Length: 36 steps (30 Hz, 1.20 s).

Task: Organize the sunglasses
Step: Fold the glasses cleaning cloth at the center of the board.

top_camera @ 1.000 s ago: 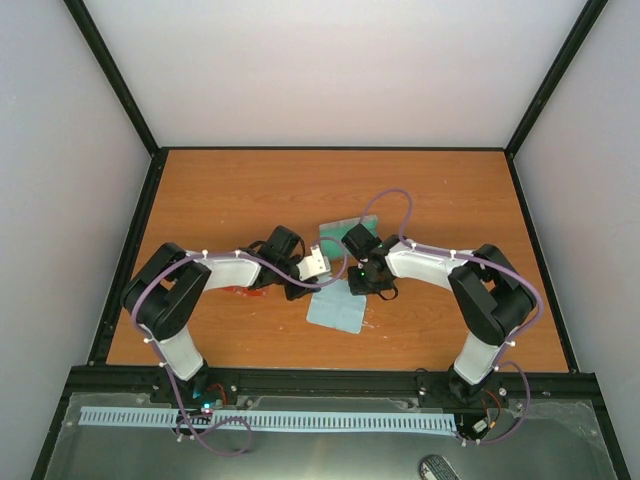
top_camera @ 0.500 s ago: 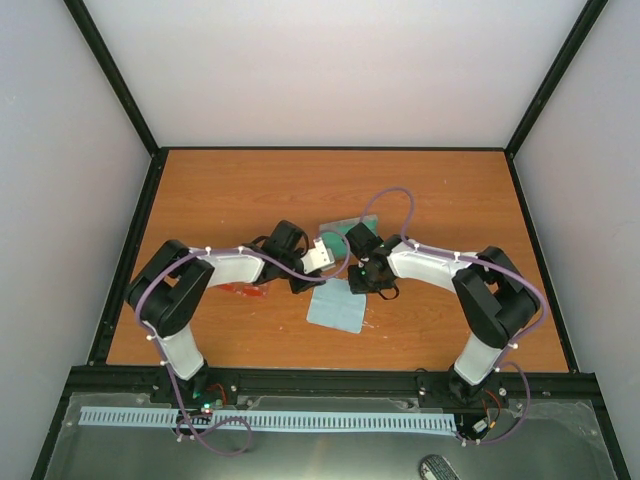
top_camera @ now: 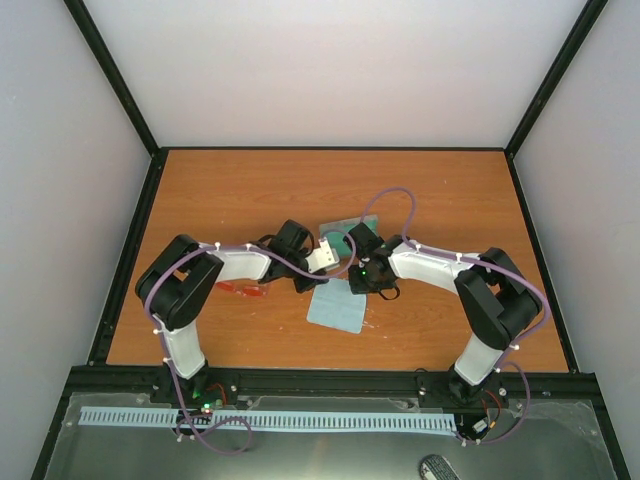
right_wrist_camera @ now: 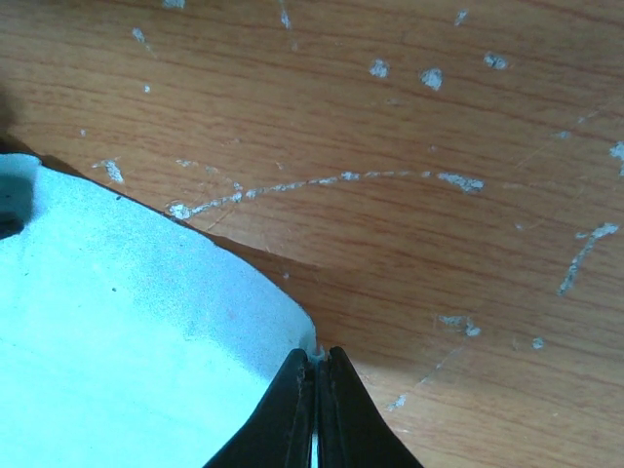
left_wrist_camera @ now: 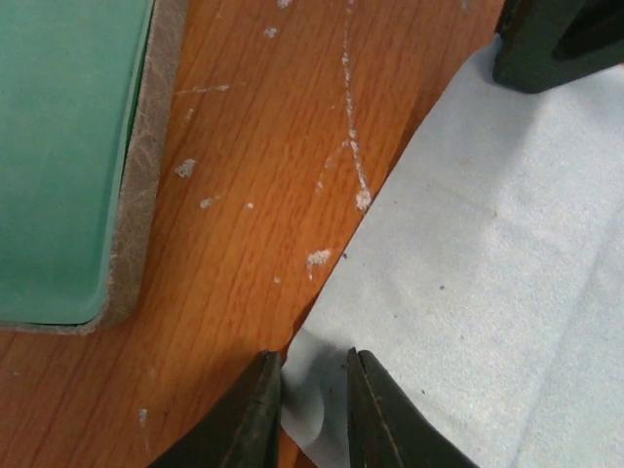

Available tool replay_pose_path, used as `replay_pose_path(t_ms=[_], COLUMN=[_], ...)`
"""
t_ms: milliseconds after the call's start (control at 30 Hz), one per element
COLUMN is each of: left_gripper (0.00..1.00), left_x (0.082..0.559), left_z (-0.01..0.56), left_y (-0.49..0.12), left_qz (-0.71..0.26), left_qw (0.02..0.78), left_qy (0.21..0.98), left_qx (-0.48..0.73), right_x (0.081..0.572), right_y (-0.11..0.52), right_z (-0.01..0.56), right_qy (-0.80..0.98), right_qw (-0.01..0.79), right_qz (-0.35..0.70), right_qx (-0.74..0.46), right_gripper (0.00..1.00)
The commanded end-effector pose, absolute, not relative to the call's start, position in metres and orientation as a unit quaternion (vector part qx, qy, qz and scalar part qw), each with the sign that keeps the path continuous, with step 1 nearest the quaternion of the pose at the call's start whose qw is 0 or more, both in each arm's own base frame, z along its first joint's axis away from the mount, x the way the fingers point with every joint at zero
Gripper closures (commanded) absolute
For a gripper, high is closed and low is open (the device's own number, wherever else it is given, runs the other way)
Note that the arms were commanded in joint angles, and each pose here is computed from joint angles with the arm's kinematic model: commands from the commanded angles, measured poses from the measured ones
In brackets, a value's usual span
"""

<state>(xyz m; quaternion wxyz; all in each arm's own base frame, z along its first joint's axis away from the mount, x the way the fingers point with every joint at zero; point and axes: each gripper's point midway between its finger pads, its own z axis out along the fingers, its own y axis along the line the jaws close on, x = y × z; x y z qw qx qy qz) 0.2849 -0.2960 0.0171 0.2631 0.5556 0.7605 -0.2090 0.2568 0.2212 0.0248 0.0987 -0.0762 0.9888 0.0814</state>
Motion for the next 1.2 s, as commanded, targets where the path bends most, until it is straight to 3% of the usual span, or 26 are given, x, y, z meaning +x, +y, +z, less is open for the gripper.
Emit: replay_pose_path(t_ms=[0,100,133,733,1167], left_gripper=[0.82,0.98,1.00,0.99,1.00], left_x=[0.286,0.286,0.285,0.288,0.281], left_z=[0.016,0.015,0.015,0.045,0.061], left_y=[-0.303,-0.303,-0.303,-0.312,-0.314], left_qz=[-0.210,-0.209,-0.210,-0.224,-0.245], left_qw=[0.253,0.251,0.251,0.255,0.244], left_qy=[0.763,0.764,0.764,0.770,0.773], left_qx=[0.556,0.556,0.556,0.540,0.532], right_x=[0.255,0.254,0.254,0.263,0.255], right_y=[0.223,0.223,0.223,0.223,0.220], right_z=[0.031,0.032,0.031,0.056,0.047], right_qy=[0.987,0.987,0.988,0.980,0.981], right_qw=[0.106,0.106,0.106,0.154,0.141], right_qz=[0.087,0.088,0.088,0.103,0.103], right_qx=[-0.077,-0.077,-0.077,-0.074,-0.081], right_gripper=[0.97,0.97,0.97,0.97,0.97])
